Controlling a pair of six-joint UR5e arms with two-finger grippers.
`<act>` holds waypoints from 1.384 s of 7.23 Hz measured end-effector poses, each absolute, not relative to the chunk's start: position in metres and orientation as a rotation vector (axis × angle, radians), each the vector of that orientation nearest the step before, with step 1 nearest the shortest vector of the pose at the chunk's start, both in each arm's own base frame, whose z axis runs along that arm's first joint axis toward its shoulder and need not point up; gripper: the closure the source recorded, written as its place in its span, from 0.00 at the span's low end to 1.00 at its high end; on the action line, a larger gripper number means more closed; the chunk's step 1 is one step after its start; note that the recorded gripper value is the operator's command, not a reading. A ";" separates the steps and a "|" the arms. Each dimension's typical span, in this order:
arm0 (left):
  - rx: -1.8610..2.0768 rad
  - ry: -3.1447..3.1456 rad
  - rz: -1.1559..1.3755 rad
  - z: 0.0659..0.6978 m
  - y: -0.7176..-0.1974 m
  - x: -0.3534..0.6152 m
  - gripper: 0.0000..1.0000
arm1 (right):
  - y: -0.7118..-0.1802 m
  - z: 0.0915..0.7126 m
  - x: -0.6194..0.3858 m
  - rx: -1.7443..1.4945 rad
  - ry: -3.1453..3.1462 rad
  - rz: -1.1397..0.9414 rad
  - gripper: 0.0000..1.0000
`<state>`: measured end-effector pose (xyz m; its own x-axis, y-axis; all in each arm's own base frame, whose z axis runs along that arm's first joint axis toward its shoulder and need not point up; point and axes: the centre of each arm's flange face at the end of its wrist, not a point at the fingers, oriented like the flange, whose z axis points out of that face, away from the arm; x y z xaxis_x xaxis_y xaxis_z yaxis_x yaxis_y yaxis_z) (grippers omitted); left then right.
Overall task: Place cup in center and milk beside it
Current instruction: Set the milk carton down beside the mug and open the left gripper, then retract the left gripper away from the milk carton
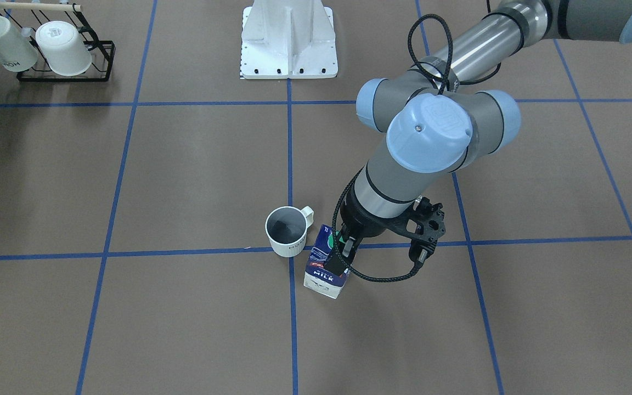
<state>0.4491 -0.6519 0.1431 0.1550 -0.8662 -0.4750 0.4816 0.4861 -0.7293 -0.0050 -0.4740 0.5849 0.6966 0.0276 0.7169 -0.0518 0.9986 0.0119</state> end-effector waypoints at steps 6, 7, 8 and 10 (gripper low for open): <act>-0.132 1.124 -0.769 0.229 -0.590 0.264 0.02 | -0.475 0.566 0.000 0.073 -0.800 0.038 0.00; -0.017 1.087 -0.647 0.267 -0.581 0.226 0.02 | -0.475 0.566 0.000 0.075 -0.798 0.037 0.00; 0.094 1.029 -0.505 0.310 -0.573 0.189 0.02 | -0.477 0.565 -0.001 0.077 -0.798 0.036 0.00; 0.265 0.862 -0.190 0.412 -0.552 0.105 0.02 | -0.479 0.562 0.000 0.083 -0.801 0.033 0.00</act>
